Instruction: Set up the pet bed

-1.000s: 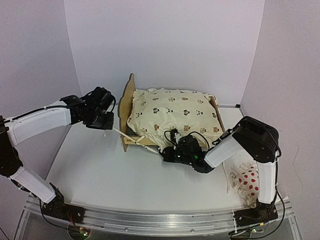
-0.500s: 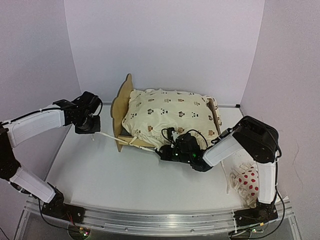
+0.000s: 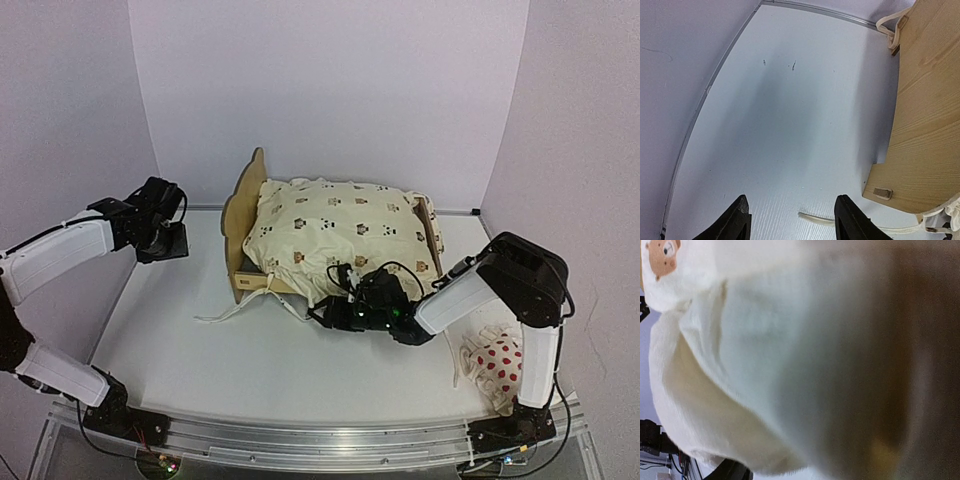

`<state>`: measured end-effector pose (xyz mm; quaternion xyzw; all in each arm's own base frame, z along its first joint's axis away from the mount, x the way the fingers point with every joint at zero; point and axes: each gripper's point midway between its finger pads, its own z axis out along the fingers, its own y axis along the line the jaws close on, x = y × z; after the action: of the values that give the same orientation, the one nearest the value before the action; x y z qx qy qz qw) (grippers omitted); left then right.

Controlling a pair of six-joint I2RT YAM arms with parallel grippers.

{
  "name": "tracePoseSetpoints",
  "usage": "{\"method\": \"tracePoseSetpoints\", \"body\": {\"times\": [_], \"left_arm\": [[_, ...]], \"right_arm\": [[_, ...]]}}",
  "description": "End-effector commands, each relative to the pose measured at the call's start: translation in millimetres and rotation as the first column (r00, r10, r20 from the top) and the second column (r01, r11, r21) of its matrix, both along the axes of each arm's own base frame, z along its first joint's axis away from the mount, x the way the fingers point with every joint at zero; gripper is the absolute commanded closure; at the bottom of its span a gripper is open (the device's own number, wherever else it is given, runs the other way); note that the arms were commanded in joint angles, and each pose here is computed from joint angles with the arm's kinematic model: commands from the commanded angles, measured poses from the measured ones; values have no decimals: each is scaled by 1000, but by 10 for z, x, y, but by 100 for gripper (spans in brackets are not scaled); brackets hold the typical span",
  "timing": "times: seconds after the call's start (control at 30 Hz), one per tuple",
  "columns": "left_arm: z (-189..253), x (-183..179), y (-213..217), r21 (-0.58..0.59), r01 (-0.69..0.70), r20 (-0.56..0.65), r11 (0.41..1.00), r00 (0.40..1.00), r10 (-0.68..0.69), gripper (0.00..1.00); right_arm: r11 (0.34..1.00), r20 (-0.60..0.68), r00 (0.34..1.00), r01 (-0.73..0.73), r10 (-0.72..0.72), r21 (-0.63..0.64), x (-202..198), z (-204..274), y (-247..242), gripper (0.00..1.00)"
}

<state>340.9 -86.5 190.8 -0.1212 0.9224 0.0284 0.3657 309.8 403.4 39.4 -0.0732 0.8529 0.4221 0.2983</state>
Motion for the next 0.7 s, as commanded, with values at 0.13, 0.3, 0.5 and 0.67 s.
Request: {"method": "tracePoseSetpoints", "body": {"times": [0.13,0.3,0.5,0.67], "left_arm": [[539,15,-262,-58,99,129,993,987,-91,41],[827,-61,-618,-4,150,165,989,975,-148,41],[1037,-166,-1306,43,296,205,954,932,-298,41],[1132,-314,-2106,127,458,235,880,848,-475,35]], "right_arm": [[966,-249,961,-169,118,-194,-714,-153,-312,34],[897,-227,955,-263,190,-356,-988,248,-679,29],[839,66,989,-77,133,-539,-793,1196,-1281,11],[800,168,985,138,-48,-583,-457,1491,-1820,6]]}}
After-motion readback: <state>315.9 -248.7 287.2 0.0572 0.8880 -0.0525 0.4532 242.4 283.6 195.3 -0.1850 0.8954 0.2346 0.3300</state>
